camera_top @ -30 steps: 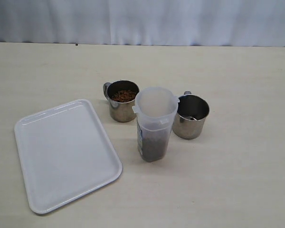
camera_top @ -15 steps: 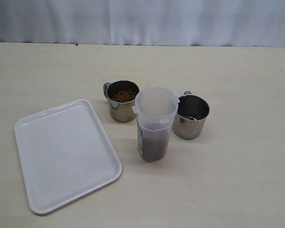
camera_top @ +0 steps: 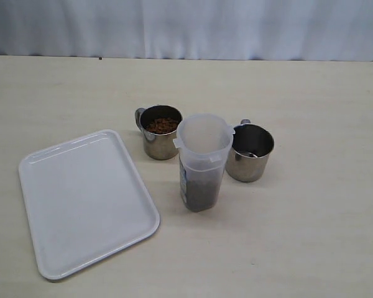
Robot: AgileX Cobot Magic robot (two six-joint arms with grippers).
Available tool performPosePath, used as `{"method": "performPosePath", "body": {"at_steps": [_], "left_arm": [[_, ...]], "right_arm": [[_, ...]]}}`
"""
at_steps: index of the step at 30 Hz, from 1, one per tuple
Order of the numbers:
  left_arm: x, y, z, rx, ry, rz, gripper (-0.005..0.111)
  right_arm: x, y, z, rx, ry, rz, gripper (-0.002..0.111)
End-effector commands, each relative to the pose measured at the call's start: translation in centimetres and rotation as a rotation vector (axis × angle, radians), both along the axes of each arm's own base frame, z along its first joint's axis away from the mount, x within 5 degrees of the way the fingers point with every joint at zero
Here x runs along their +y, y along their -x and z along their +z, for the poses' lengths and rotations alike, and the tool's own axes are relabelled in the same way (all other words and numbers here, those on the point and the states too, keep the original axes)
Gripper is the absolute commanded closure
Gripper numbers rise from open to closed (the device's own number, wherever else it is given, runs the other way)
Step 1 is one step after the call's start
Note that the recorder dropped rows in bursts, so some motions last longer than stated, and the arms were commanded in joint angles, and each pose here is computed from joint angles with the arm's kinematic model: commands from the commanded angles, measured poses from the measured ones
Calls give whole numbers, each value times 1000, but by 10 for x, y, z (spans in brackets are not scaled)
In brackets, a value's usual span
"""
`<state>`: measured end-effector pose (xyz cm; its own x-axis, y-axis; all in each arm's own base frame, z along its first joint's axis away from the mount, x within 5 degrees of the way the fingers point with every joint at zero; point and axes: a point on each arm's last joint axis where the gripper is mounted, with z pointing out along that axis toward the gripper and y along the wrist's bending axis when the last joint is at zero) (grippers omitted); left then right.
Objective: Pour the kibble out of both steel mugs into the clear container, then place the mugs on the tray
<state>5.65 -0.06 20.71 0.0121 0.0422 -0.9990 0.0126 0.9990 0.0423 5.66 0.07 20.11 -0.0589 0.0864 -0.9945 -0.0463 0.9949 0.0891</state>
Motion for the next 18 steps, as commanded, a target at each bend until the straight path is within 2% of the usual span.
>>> {"method": "performPosePath", "body": {"at_steps": [1, 4, 5, 6, 7, 9, 12, 18], "left_arm": [[0, 0, 0, -7, 2, -8, 107], [0, 0, 0, -8, 2, -8, 107], [-1, 0, 2, -35, 30, -10, 107], [-1, 0, 6, -73, 121, -16, 107], [-1, 0, 7, -81, 121, -17, 107], [-1, 0, 4, -48, 55, -15, 107], [-4, -9, 0, 25, 75, -54, 107], [-26, -48, -20, 271, 34, -230, 107]], "right_arm": [[0, 0, -1, 2, -1, 3, 103], [0, 0, -1, 2, -1, 3, 103], [0, 0, -1, 2, -1, 3, 103], [0, 0, -1, 2, -1, 3, 103], [0, 0, -1, 2, -1, 3, 103], [0, 0, -1, 2, -1, 3, 103], [0, 0, -1, 2, -1, 3, 103], [0, 0, -1, 2, -1, 3, 103]]}}
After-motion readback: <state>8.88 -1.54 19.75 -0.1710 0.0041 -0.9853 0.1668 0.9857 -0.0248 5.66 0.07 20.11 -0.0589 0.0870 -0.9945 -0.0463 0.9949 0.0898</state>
